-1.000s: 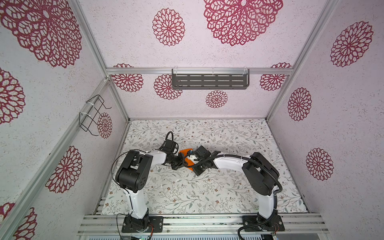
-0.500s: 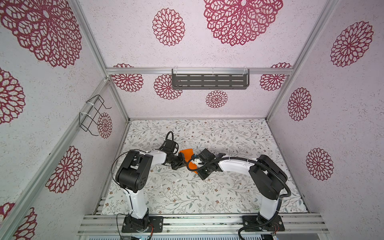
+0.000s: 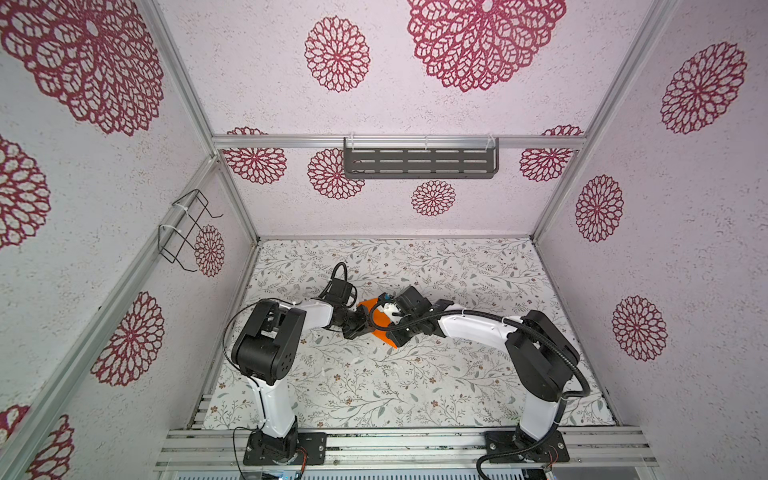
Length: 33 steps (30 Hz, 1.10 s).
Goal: Fold a paper plane with a square sheet of paper (pick it up from the middle)
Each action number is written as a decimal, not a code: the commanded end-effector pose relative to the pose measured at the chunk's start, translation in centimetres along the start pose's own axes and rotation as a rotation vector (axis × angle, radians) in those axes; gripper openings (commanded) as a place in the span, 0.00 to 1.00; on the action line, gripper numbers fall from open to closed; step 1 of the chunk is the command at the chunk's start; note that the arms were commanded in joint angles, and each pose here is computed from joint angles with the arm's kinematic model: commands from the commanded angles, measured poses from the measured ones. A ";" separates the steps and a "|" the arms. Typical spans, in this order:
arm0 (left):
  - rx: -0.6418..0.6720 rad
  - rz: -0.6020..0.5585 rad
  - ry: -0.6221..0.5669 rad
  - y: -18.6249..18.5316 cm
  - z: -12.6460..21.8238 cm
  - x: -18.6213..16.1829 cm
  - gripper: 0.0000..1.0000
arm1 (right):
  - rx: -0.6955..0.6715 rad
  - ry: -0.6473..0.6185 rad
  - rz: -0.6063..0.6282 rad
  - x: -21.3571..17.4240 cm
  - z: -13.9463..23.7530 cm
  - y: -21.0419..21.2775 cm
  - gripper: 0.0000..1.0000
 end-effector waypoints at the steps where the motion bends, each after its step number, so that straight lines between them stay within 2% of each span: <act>1: 0.090 0.032 0.033 2.3 -1.0 -0.8 0.06 | -0.015 -0.009 -0.041 0.8 -0.6 -0.9 0.13; 15: -0.063 -0.133 -0.089 -1.4 0.9 0.8 0.10 | -0.038 0.139 -0.073 -2.4 -3.1 -2.1 0.14; 19: -0.071 -0.176 -0.110 -0.9 1.1 0.6 0.14 | -0.046 0.163 -0.081 -2.9 -3.4 -2.3 0.14; 23: -0.062 -0.148 -0.132 1.4 1.0 0.5 0.17 | -0.045 0.176 -0.085 -3.1 -3.6 -2.4 0.14; 29: -0.044 -0.076 -0.155 4.2 1.0 0.7 0.30 | -0.044 0.190 -0.087 -3.5 -3.9 -2.5 0.14; 33: -0.018 -0.053 -0.162 5.7 0.9 0.9 0.43 | -0.046 0.196 -0.092 -3.7 -4.0 -2.6 0.14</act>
Point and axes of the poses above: each gripper's point midway between its finger pads, its own z axis back along the fingers, its own y axis along the line the jaws close on, x = y × z, the point moved 5 cm from there along z, back along the fingers, and after that the axes turned 2 degrees about -z, right-handed, at the moved point
